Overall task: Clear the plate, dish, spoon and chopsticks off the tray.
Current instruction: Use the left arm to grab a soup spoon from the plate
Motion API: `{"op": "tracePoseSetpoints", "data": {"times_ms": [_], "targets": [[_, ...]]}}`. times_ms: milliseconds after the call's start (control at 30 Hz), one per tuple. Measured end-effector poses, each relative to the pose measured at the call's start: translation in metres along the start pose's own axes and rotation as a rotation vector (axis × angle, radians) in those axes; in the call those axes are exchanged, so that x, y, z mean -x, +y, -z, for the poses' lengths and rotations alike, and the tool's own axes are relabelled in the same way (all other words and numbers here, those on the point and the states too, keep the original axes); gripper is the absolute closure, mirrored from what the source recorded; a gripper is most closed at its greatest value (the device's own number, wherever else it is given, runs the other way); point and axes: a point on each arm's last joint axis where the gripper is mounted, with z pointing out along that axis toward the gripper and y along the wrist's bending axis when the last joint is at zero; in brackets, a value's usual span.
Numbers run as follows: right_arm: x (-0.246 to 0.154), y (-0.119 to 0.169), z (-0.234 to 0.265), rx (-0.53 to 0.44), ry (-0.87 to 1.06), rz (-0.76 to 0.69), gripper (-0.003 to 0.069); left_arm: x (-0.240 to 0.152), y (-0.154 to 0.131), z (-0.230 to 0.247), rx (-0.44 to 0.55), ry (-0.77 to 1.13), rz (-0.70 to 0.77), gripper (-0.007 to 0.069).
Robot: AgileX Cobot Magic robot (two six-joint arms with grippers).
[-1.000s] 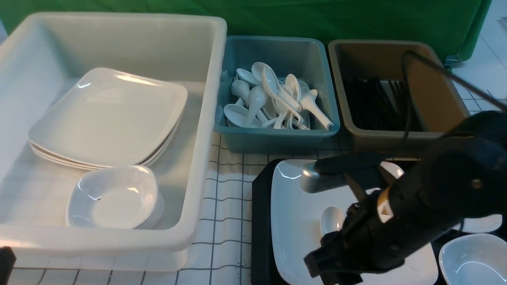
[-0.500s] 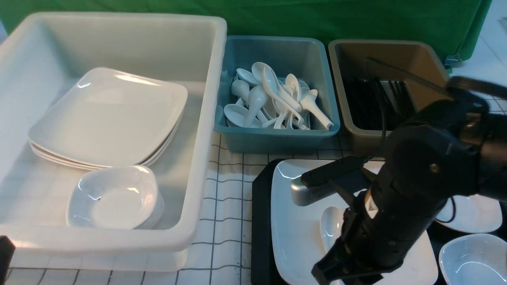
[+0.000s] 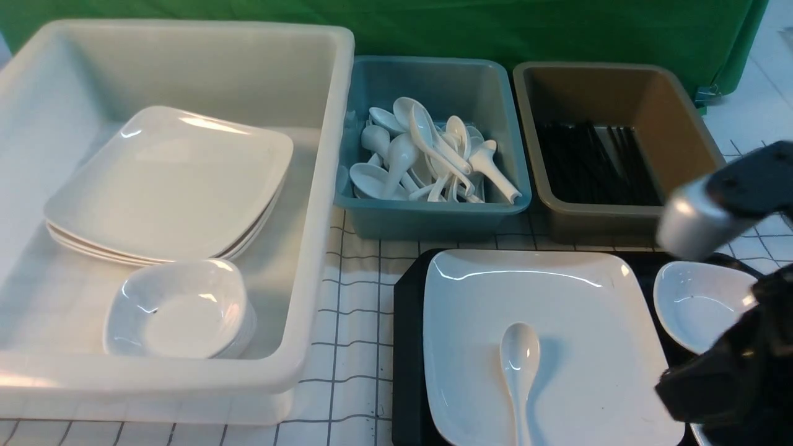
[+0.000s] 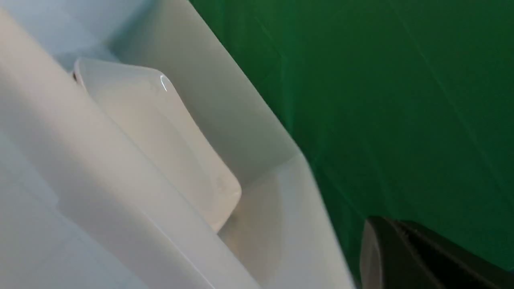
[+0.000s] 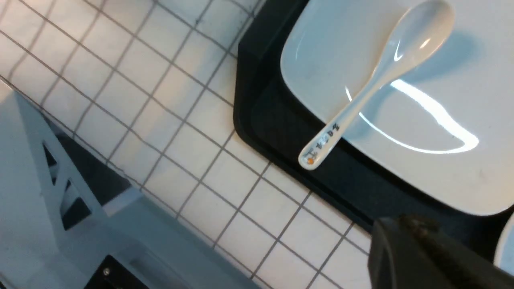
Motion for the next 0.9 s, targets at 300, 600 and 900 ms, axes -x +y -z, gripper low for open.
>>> {"op": "tracePoseSetpoints", "data": {"times_ms": [300,600,900], "targets": [[-0.067,-0.024,0.098,-0.149,-0.417,0.060,0.0627,0.013,-0.022,0.003,-0.064,-0.027,0.189,0.0603],[-0.134,-0.040,0.127,-0.195,-0.732,0.103,0.0622,0.042,-0.113,-0.022,0.049,0.335,-0.089,0.0603],[-0.141,-0.043,0.101,-0.199,-0.708,0.116,0.0614,0.003,-0.118,-0.114,0.124,1.162,-0.245,0.0603]]}}
